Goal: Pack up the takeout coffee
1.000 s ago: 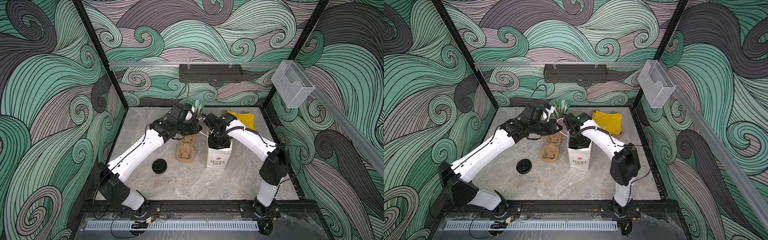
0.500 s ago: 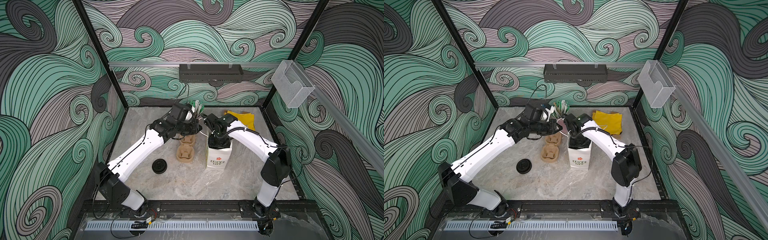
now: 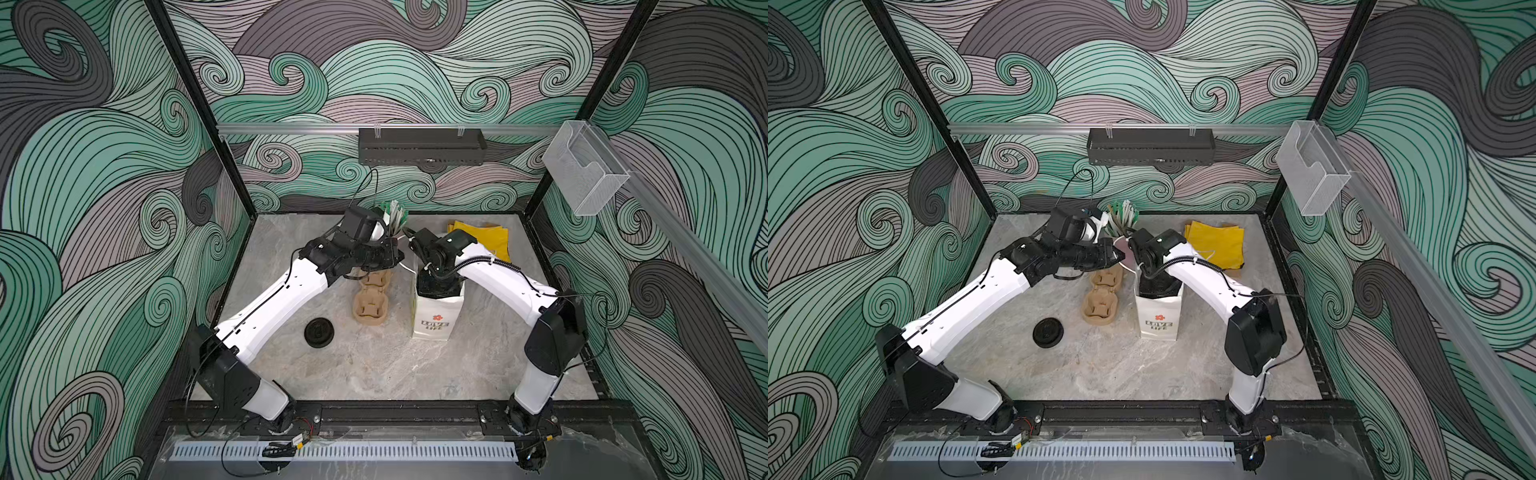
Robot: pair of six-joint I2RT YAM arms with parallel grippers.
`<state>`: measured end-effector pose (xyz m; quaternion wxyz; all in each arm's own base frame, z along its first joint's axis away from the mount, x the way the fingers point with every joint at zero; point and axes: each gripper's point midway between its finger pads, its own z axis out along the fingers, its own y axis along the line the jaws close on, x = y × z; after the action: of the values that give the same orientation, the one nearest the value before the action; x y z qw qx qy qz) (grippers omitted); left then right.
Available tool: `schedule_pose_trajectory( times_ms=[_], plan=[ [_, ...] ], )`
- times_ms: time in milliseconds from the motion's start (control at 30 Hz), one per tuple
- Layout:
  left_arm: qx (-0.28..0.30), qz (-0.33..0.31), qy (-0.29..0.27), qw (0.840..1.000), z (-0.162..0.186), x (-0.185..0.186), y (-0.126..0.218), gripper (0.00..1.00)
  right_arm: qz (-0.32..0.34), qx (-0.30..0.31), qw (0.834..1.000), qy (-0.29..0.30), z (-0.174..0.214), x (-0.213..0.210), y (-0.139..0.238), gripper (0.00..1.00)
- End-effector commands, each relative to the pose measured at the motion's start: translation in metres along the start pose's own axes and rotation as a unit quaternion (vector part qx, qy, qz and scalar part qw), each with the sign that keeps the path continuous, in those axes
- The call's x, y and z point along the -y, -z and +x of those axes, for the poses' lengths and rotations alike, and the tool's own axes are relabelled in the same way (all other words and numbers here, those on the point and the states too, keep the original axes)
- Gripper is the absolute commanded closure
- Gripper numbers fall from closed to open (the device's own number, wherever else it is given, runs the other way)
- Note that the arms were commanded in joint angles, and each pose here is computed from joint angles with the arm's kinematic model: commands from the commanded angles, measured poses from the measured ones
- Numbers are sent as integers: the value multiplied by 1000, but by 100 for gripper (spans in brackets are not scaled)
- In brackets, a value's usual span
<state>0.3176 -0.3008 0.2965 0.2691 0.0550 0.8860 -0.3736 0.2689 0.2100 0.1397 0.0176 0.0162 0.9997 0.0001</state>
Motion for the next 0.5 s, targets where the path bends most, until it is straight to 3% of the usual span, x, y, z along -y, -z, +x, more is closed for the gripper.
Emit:
schedule_pose_trajectory(
  times_ms=[0,267,467],
  plan=[
    [8,-4,-9,1000,-4,1,10,100,74,-118,990,7,36,15,-71,40],
    [8,-4,-10,1000,-4,1,11,100,74,-123,990,7,39,15,-73,41],
    [7,-5,-9,1000,-3,0,11,100,62,-94,994,8,29,9,-49,41]
  ],
)
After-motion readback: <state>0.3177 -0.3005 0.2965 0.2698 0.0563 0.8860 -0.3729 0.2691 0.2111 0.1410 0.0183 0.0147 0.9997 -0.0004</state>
